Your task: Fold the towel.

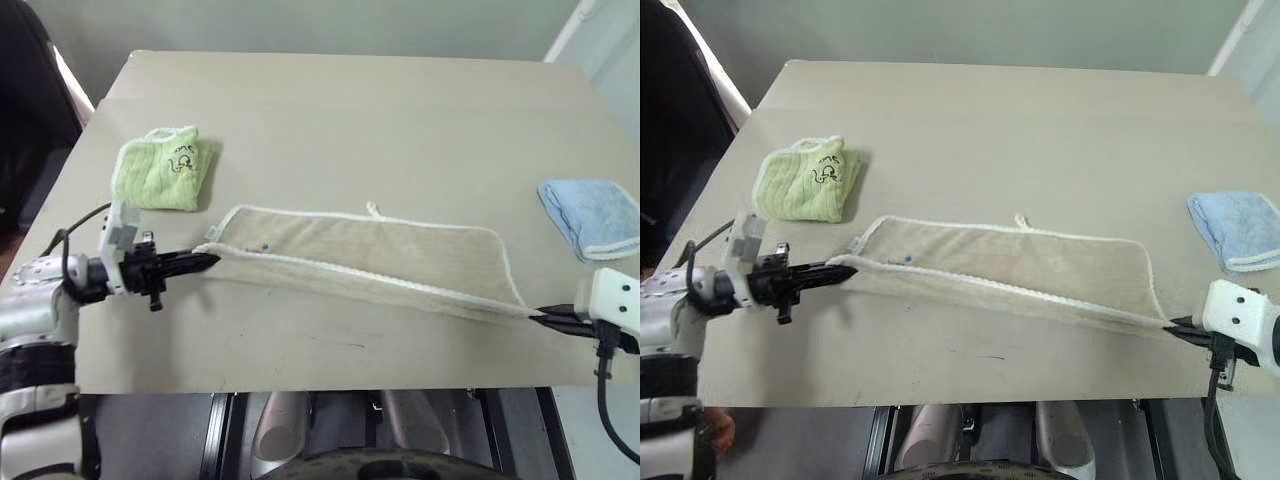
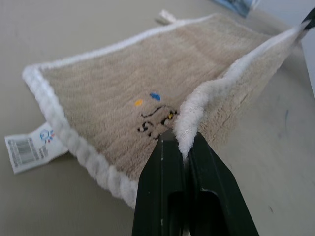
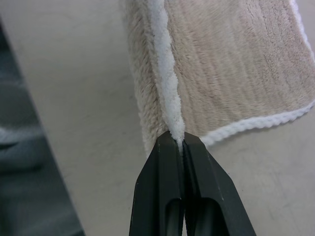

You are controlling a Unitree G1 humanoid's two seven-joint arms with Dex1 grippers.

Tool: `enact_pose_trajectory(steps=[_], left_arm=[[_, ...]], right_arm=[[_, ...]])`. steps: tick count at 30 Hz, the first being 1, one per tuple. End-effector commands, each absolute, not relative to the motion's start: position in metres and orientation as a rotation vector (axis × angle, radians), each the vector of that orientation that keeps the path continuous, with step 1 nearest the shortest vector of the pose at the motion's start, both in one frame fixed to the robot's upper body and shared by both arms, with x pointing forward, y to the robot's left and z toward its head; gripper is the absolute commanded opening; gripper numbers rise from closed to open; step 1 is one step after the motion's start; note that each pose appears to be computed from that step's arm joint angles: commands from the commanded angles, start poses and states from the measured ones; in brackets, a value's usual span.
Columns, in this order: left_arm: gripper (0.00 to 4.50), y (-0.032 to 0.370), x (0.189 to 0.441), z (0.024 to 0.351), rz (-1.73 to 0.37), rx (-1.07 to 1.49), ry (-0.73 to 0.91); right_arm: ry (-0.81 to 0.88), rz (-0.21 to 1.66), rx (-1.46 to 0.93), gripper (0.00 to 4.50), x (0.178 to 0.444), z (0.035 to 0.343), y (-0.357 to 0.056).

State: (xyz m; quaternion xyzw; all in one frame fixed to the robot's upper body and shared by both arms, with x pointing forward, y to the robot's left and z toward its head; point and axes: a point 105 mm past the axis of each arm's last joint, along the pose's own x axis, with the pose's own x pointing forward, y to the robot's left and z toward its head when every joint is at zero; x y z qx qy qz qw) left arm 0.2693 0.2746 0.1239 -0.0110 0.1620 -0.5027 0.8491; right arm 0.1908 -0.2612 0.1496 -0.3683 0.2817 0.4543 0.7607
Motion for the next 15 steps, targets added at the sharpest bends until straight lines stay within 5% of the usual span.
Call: enact_pose_trajectory(steps=[1,15], left_arm=[[0.02,0.300,0.265,0.141,-0.944,-0.010,0.309],[0.02,0.295,0.299,0.141,-0.830,-0.063,0.147]], right_arm=[[0.647,0.950,-0.837,0.00,0.197,0.158,-0.278],[0.367,0.907,-0.859,0.00,0.277,0.176,-0.258]])
